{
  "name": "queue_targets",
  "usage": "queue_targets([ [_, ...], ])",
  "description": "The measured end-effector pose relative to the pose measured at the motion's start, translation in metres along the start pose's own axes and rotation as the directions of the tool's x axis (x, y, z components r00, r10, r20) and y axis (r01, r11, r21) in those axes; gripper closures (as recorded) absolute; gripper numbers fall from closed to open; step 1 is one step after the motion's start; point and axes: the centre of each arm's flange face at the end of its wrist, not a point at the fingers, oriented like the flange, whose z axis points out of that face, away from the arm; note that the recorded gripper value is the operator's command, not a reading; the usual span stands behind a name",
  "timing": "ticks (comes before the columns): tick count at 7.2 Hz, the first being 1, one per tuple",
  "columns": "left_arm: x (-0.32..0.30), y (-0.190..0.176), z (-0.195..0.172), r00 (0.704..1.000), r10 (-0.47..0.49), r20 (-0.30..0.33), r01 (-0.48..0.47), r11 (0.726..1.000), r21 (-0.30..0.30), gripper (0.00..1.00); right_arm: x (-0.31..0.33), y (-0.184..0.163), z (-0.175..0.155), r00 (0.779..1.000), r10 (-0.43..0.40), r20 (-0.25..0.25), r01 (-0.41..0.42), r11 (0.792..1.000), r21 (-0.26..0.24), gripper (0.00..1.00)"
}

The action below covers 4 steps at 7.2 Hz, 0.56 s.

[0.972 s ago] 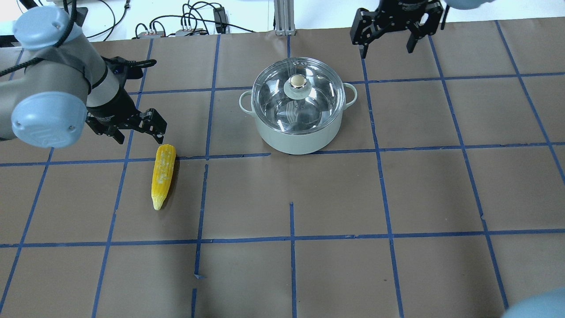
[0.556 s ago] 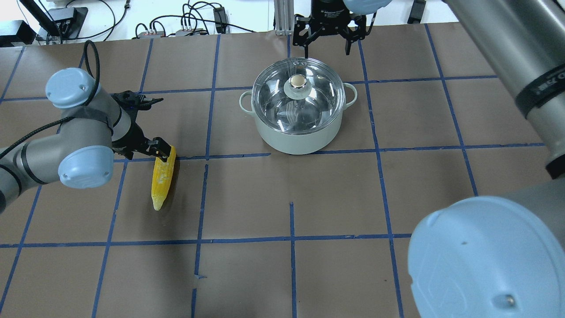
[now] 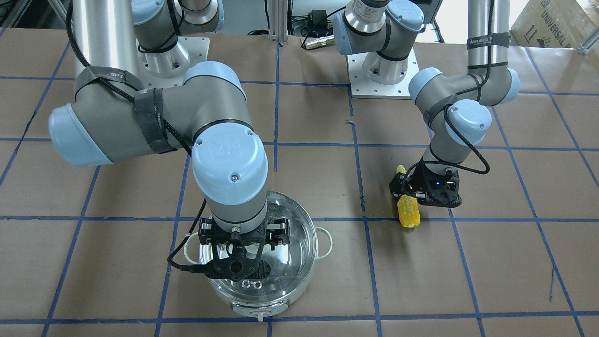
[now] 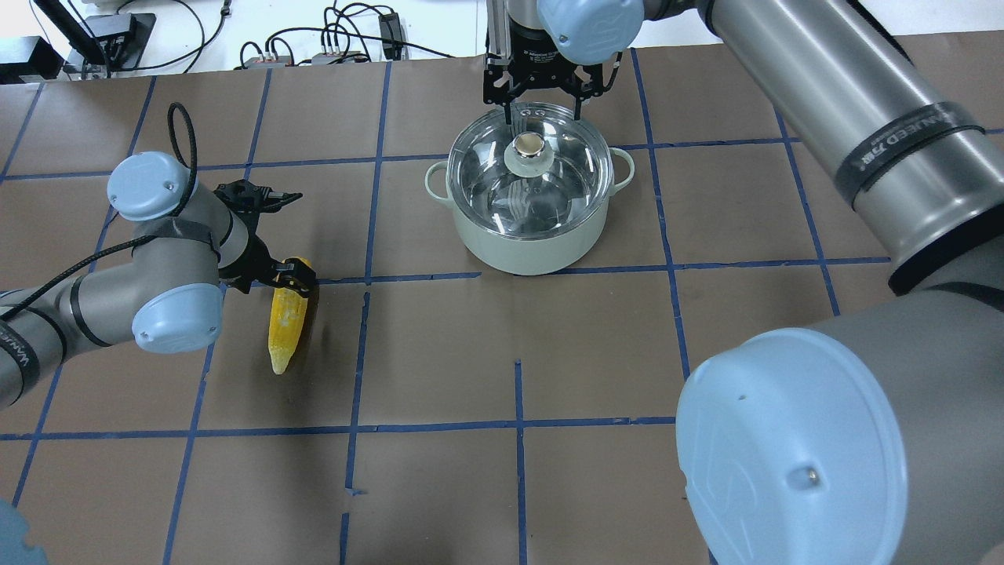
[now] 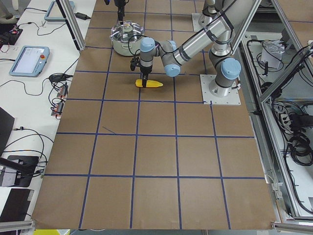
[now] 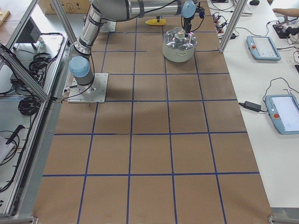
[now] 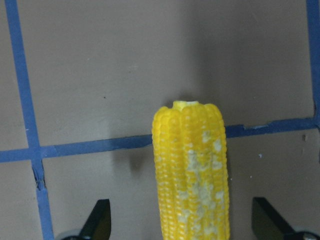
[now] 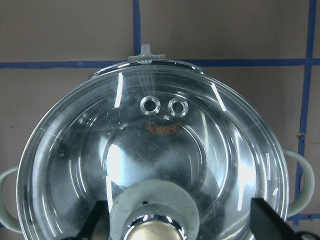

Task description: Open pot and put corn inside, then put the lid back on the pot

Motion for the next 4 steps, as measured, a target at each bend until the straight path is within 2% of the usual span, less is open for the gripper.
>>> queue_targets([
  [1, 0.0008, 0.0005, 0.0032, 1.000, 0.001, -0.001, -0.001, 1.000, 0.009, 0.11, -0.0067, 0.0024, 0.0047, 1.000, -0.004, -0.001, 0.004, 1.000, -0.006, 0.02],
  [2, 0.0015, 0.0018, 0.0055, 1.000, 0.001, 0.000, -0.001, 1.000, 0.024, 0.47, -0.0118, 0.0044, 0.0073, 1.000, -0.007, -0.002, 0.007, 1.000, -0.009, 0.11],
  [3, 0.0022, 0.0028, 0.0069, 1.000, -0.006, -0.001, 0.006, 0.999, 0.041, 0.79, -0.0142, 0.0055, 0.0095, 1.000, -0.008, -0.004, 0.008, 1.000, -0.012, 0.27],
  [4, 0.0025, 0.0027, 0.0061, 1.000, -0.019, -0.004, 0.019, 0.998, 0.055, 0.86, -0.0136, 0.0057, 0.0124, 1.000, -0.007, -0.008, 0.007, 1.000, -0.019, 0.27],
])
